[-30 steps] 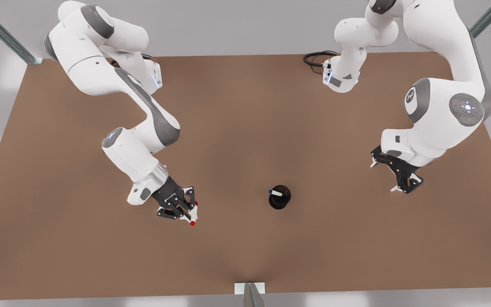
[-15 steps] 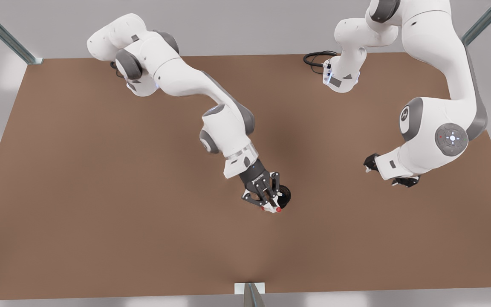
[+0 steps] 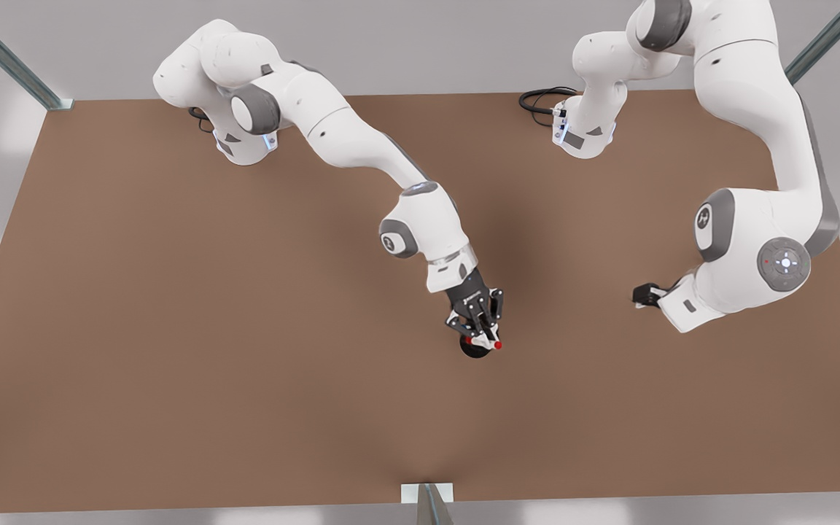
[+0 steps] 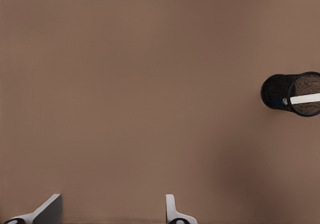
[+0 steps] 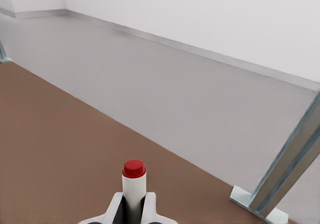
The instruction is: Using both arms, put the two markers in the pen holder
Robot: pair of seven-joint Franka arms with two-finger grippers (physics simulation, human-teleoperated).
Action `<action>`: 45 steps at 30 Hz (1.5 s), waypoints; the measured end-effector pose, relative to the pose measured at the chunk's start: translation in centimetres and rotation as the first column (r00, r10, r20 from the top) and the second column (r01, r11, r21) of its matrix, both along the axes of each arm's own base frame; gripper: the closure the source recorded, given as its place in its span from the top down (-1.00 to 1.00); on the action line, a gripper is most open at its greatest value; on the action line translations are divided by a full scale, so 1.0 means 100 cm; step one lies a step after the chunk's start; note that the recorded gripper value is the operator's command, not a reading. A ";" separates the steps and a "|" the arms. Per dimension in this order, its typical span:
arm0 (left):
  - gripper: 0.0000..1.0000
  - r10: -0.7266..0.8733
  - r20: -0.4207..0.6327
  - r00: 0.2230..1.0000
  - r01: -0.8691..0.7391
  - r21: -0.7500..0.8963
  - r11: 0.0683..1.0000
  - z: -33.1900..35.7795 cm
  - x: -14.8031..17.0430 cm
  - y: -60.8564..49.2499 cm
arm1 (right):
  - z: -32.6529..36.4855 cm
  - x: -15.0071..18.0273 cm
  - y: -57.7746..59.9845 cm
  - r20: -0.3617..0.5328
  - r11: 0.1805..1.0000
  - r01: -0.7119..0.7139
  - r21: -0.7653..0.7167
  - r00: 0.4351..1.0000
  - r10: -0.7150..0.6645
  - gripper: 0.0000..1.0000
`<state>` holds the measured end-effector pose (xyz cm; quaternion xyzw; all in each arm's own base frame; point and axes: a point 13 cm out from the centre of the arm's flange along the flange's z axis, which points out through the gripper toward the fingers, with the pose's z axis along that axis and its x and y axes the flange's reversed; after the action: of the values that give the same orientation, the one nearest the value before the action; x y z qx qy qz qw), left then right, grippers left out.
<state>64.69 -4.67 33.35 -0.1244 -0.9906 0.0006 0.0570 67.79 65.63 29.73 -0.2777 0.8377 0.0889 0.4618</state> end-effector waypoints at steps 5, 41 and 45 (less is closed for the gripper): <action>1.00 0.042 -0.006 0.999 -0.042 0.005 0.999 -0.005 0.000 0.002 | -0.022 -0.008 0.011 0.001 0.999 0.025 0.031 1.000 -0.025 -0.57; 1.00 0.129 -0.017 0.991 -0.129 0.021 0.991 0.010 -0.004 0.000 | 0.219 -0.029 -0.583 -0.702 0.630 0.760 -0.160 0.361 -0.614 1.00; 1.00 0.128 -0.027 0.991 -0.127 0.024 0.992 0.006 -0.005 0.001 | 0.182 -0.062 -0.649 -0.708 0.642 0.702 -0.309 0.281 -0.648 1.00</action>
<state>64.19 -4.58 33.95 -0.0601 -0.9955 -0.0051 0.0725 61.61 0.72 47.97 0.1839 0.9810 0.0208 0.0591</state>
